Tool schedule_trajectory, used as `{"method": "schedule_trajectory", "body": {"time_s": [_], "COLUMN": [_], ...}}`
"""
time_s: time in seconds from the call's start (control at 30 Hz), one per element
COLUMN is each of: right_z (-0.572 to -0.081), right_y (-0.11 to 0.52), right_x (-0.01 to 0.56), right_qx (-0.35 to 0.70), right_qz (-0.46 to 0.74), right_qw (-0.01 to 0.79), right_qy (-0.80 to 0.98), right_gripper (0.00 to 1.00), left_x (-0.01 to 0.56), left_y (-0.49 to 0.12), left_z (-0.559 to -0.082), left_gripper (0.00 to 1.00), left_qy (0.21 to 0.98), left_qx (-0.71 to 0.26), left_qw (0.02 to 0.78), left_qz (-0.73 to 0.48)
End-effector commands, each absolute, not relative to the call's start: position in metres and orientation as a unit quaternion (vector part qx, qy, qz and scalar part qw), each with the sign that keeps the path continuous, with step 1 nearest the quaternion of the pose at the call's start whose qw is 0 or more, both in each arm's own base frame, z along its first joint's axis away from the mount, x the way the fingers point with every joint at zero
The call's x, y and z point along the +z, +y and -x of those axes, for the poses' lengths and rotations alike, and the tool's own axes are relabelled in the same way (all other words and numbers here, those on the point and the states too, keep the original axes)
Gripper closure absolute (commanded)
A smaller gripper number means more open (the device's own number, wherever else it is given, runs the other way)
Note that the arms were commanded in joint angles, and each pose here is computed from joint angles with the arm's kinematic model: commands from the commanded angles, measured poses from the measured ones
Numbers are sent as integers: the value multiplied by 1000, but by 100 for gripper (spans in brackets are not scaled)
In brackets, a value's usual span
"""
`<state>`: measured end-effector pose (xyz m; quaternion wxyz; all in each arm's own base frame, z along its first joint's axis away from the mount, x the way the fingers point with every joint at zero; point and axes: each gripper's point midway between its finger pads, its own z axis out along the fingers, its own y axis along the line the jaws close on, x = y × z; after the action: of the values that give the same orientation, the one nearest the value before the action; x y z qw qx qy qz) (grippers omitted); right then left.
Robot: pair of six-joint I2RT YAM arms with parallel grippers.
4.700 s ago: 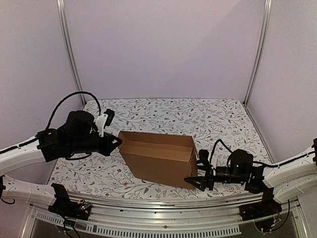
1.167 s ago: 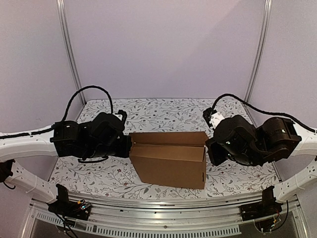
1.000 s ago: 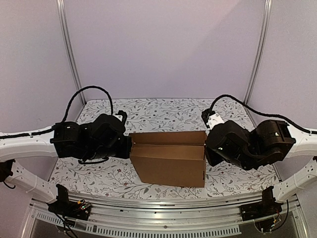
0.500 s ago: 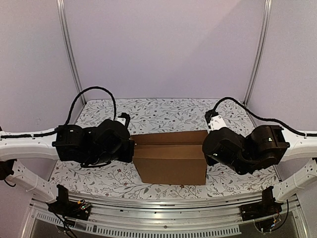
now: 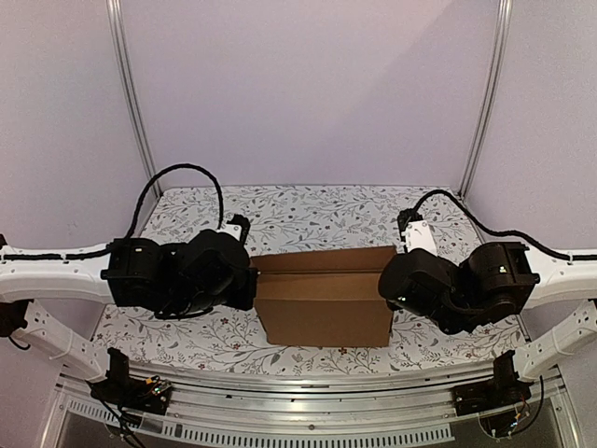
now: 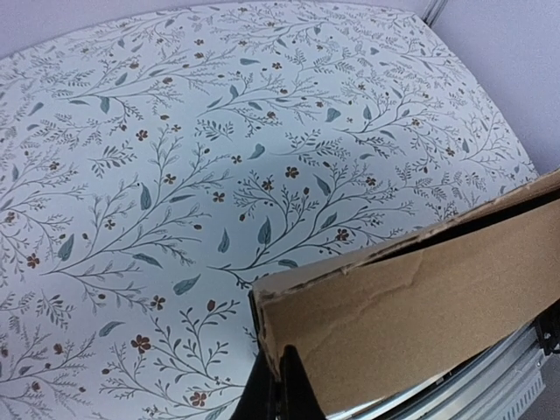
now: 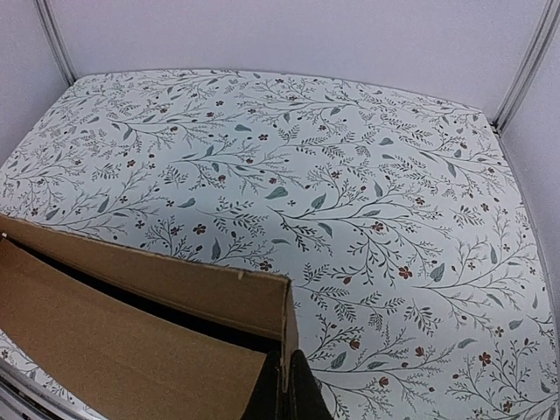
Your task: Fold the paper box
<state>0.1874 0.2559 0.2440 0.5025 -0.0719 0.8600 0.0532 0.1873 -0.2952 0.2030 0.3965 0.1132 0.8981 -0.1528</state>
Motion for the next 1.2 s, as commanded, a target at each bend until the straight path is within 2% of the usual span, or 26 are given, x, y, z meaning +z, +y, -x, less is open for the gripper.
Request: {"method": "schedule_trajectory", "body": {"time_s": [0.0,0.53,1.17], "right_z": [-183,-186,-181], "right_y": [276,271,250], "right_x": [246,231,173], "right_qx": [107,122,109], "right_qz": [41,-25,-60], "right_qw": [497,487,470], "right_qy": [860,865,874], "right_gripper": [100,100,100], "left_x": [172,166,164], "left_y": [-309,-318,-320], "left_z": [-161,-159,-159], "left_gripper": [100,100,100], "left_qy": [914,913,913], "left_qx": [-151,-151,-153], "left_qw": [340,338,338], "left_qz": [-162,-171,-170]}}
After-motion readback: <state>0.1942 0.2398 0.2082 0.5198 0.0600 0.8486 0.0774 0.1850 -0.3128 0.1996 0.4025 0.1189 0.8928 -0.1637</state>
